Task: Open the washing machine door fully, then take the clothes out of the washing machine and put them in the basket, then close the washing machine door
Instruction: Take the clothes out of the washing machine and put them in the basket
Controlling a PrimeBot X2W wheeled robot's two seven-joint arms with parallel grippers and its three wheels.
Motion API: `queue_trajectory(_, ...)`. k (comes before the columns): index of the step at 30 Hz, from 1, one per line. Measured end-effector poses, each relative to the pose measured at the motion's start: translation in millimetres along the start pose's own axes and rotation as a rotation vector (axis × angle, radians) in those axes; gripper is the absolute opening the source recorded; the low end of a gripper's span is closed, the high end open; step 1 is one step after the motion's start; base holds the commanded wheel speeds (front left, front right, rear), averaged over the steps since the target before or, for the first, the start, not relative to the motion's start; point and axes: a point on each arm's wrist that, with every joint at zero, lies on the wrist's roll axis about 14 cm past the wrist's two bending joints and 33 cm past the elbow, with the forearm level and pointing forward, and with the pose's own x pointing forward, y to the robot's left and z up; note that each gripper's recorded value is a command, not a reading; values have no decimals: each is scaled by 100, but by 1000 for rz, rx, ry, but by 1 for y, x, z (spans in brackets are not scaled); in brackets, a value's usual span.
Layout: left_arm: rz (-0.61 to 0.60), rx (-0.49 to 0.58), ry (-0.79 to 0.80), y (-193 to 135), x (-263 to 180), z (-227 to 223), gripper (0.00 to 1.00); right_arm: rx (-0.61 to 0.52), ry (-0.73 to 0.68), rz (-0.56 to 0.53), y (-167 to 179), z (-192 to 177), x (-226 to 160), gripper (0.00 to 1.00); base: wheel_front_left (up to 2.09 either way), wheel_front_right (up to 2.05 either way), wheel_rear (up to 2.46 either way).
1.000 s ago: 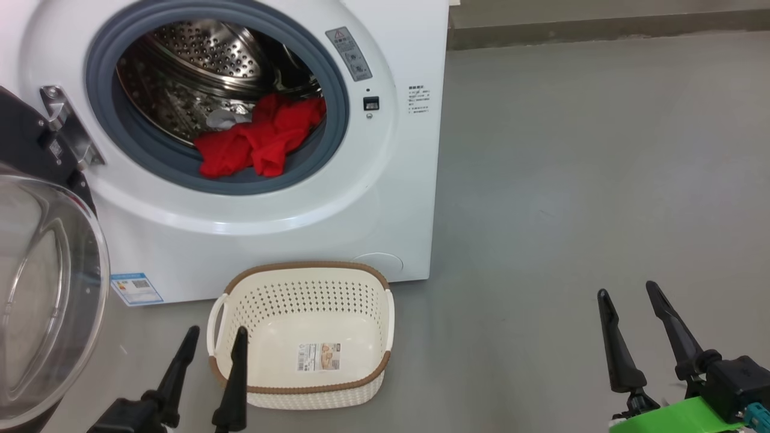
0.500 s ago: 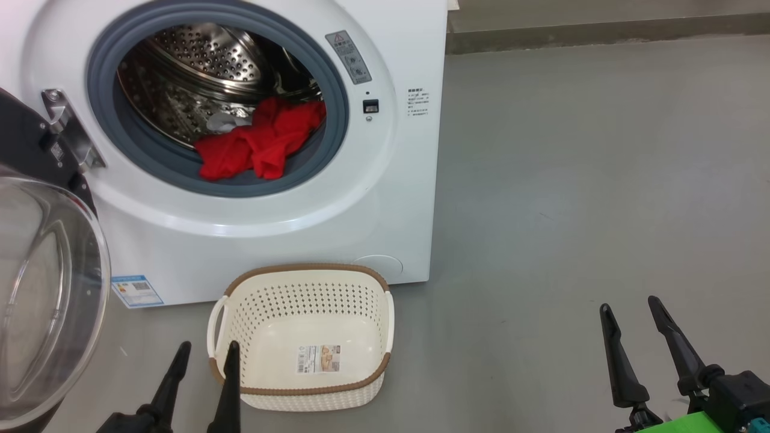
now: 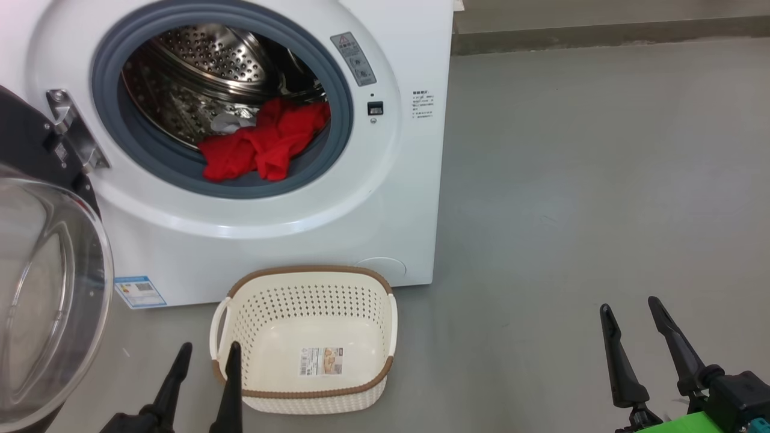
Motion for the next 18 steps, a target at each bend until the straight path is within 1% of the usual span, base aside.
queue_trajectory(5, -3, 0, 2, -1, 0, -1, 100, 0, 1, -1, 0, 0, 0, 100, 113, -113, 0)
queue_trajectory(13, -10, -1, -7, -3, 1, 2, 100, 0, 8, -1, 0, -3, 1, 100, 160, -160, 0)
queue_trajectory(18, -24, -7, -18, -8, 2, 5, 100, -1, 12, -1, -1, -4, 2, 100, 74, -74, 0)
